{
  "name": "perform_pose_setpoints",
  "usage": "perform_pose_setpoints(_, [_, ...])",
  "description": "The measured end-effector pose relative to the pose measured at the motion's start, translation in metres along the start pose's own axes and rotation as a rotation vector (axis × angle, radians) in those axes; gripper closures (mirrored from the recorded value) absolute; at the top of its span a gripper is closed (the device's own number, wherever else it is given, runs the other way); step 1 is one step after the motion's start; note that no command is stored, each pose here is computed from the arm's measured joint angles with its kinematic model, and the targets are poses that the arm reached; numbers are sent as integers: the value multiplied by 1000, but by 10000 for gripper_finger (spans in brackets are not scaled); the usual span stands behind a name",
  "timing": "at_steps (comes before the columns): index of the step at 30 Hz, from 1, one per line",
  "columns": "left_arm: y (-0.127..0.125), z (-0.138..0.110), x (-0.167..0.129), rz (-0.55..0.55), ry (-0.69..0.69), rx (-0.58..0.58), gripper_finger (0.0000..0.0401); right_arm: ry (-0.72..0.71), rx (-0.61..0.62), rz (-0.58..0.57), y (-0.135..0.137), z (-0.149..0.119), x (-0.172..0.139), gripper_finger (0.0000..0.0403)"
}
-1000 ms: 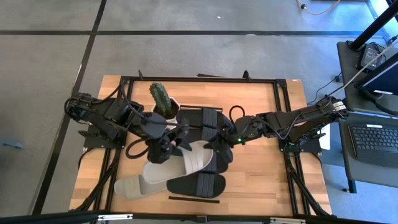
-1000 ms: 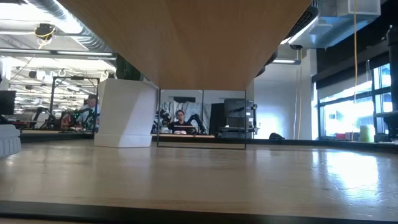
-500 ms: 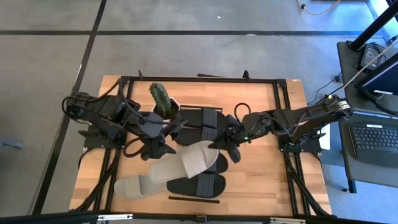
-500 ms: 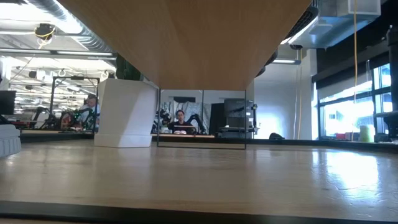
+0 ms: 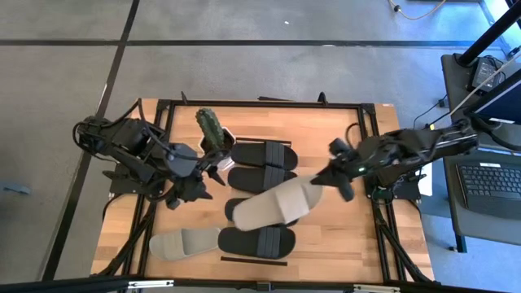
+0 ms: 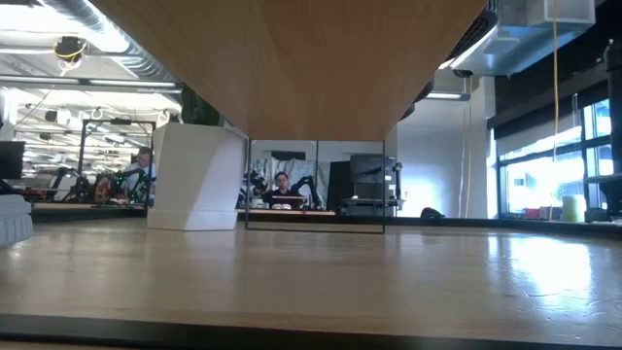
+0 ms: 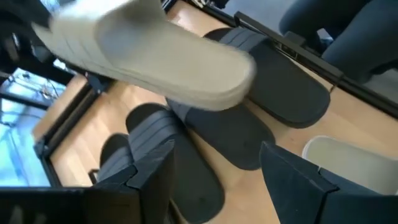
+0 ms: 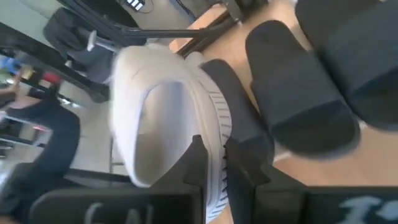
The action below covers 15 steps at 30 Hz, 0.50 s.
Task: Pick and place slides into the shelf
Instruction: Put the gray slide under the shelf
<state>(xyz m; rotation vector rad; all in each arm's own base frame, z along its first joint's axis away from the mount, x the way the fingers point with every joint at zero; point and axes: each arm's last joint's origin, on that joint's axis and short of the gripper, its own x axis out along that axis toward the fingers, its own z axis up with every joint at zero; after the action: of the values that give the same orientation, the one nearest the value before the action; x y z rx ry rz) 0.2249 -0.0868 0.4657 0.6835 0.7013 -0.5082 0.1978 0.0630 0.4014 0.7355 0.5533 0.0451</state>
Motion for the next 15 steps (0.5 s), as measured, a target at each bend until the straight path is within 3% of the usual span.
perform_pose_setpoints(6, [0,-1,0,-4,7,-75,180,99,22,127,-6,-14,-59,367])
perform_pose_setpoints(15, [0,-1,0,-3,7,-120,180,323,167,-111,-40,-46,-101,367])
